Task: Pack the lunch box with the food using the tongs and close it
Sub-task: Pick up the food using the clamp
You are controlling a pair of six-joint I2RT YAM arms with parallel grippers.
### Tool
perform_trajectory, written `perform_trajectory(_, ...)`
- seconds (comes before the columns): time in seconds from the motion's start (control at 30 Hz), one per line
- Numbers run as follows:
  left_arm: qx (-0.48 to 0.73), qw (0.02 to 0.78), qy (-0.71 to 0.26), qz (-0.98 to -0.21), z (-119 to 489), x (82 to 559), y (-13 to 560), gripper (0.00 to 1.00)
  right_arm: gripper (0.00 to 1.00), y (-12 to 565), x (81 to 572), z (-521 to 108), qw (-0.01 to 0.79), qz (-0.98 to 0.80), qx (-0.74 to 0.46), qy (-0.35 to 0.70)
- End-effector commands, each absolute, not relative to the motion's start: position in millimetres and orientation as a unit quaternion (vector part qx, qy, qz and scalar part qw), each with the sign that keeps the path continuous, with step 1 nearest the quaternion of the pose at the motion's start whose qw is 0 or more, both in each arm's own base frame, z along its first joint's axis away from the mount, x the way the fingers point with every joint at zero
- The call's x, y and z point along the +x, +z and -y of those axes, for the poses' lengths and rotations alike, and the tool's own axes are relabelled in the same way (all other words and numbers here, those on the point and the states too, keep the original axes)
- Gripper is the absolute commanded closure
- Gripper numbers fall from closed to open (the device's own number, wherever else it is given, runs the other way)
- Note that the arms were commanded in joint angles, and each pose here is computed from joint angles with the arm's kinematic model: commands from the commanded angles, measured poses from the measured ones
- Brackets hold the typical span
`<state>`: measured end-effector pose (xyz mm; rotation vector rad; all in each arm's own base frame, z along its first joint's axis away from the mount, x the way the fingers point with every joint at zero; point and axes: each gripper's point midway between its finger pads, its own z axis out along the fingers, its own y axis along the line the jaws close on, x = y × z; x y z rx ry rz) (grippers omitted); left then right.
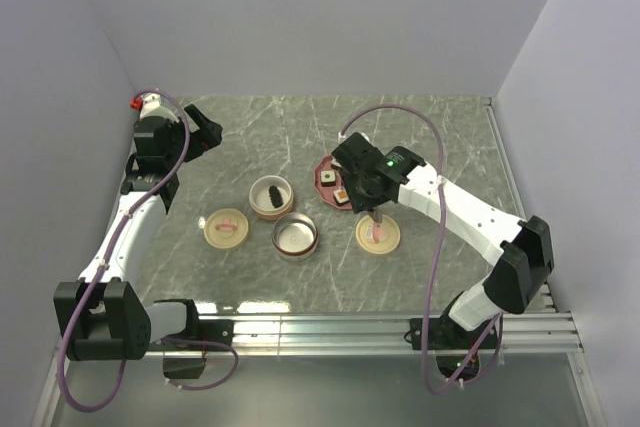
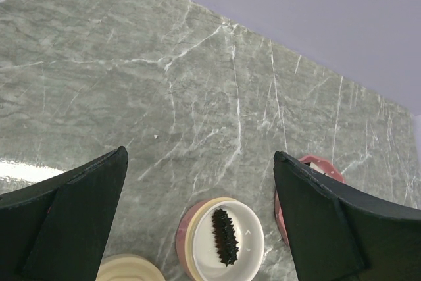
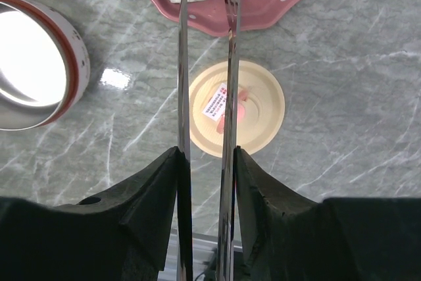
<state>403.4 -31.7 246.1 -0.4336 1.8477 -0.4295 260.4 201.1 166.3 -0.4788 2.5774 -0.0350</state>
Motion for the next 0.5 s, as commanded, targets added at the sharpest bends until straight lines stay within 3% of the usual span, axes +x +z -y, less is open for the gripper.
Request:
perform_trajectory(0.0, -0.178, 0.581, -0.194, -0.771, 35, 404, 259, 0.00, 0.54, 195, 266, -212, 0.303, -0.939, -0.163, 0.026)
perform_trajectory(0.47, -0.178, 0.585, -0.190, -0.768, 33, 402, 262, 0.00, 0.53, 186, 268, -221, 0.292, -0.938, -0.183, 0.032)
